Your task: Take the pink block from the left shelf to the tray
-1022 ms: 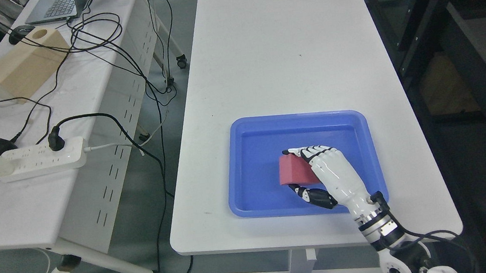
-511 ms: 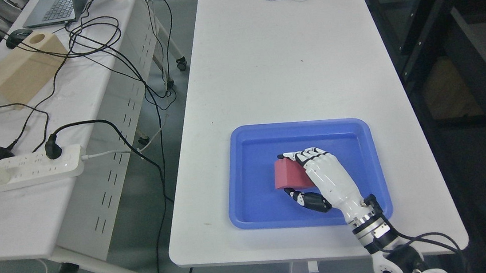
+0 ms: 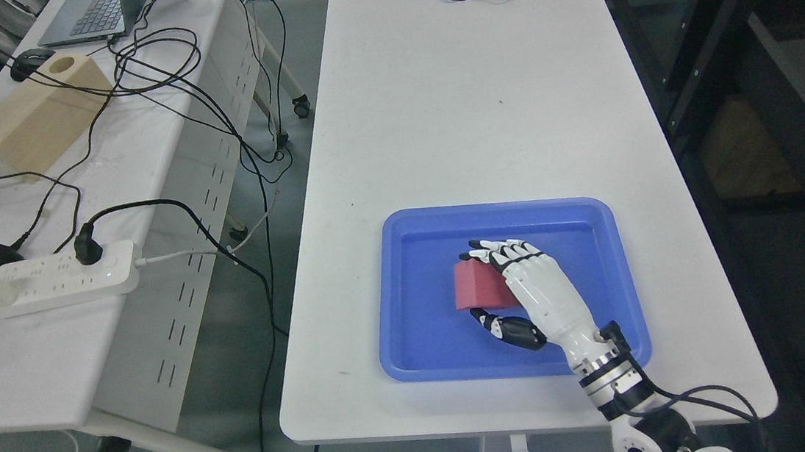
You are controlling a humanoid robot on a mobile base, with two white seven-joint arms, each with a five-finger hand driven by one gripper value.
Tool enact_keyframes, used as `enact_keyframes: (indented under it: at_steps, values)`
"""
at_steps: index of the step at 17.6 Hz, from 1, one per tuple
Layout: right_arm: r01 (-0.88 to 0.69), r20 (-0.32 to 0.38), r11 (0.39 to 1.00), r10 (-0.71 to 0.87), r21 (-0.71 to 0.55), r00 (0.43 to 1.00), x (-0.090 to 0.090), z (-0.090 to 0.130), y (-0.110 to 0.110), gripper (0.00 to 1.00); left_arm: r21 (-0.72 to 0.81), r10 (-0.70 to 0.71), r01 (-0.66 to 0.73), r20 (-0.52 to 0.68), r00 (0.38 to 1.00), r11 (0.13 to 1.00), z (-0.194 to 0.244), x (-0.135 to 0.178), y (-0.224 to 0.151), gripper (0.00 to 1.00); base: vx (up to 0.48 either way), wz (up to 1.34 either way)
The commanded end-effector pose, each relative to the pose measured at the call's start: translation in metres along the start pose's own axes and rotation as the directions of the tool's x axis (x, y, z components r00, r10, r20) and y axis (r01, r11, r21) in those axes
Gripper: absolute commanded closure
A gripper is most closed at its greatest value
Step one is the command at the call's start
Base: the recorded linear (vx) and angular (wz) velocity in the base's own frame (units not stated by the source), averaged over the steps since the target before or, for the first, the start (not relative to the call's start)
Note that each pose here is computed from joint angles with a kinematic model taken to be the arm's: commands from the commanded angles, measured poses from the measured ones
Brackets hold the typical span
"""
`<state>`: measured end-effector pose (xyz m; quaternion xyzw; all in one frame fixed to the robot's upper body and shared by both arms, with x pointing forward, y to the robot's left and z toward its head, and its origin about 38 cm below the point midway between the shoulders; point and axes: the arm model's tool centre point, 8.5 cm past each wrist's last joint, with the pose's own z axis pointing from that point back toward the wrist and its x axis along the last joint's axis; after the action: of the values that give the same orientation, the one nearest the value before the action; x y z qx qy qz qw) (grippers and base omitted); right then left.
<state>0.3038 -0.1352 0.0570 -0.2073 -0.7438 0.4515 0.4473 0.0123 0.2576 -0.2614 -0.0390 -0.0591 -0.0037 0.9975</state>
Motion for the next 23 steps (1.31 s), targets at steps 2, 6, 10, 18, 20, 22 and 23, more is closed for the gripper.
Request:
enact_keyframes:
  at_steps: [2, 6, 10, 18, 20, 22, 23]
  values:
    - [0.044, -0.017, 0.999, -0.044, -0.012, 0.999, -0.008, 0.005, -0.004, 0.17, 0.015, -0.002, 0.002, -0.003, 1.0, 1.0, 0.002, -0.007, 0.01, 0.0, 0.0, 0.0]
    - [0.162, -0.076, 0.979, -0.172, -0.124, 0.982, -0.029, 0.011, -0.025, 0.07, 0.015, -0.002, 0.002, -0.003, 1.0, 1.0, 0.002, -0.007, 0.01, 0.0, 0.0, 0.0]
    - [0.337, -0.103, 0.903, -0.374, -0.266, 0.922, -0.055, 0.021, -0.051, 0.01, 0.015, -0.002, 0.002, -0.003, 1.0, 1.0, 0.002, -0.007, 0.01, 0.0, 0.0, 0.0]
    - [0.607, -0.075, 0.683, -0.687, -0.406, 0.723, -0.088, 0.038, -0.073, 0.01, 0.015, -0.002, 0.002, -0.003, 1.0, 1.0, 0.002, -0.007, 0.01, 0.0, 0.0, 0.0]
    - [0.623, -0.06, 0.661, -0.704, -0.417, 0.707, -0.088, 0.037, -0.073, 0.01, 0.015, -0.002, 0.002, -0.003, 1.0, 1.0, 0.002, -0.007, 0.01, 0.0, -0.015, 0.0]
    - [0.646, -0.024, 0.62, -0.73, -0.445, 0.683, -0.09, 0.04, -0.078, 0.01, 0.015, -0.002, 0.002, -0.003, 1.0, 1.0, 0.002, -0.007, 0.01, 0.0, -0.036, 0.0]
    - [0.651, 0.005, 0.604, -0.731, -0.46, 0.682, -0.091, 0.042, -0.082, 0.01, 0.015, -0.002, 0.002, -0.003, 1.0, 1.0, 0.002, -0.007, 0.01, 0.0, -0.062, 0.0]
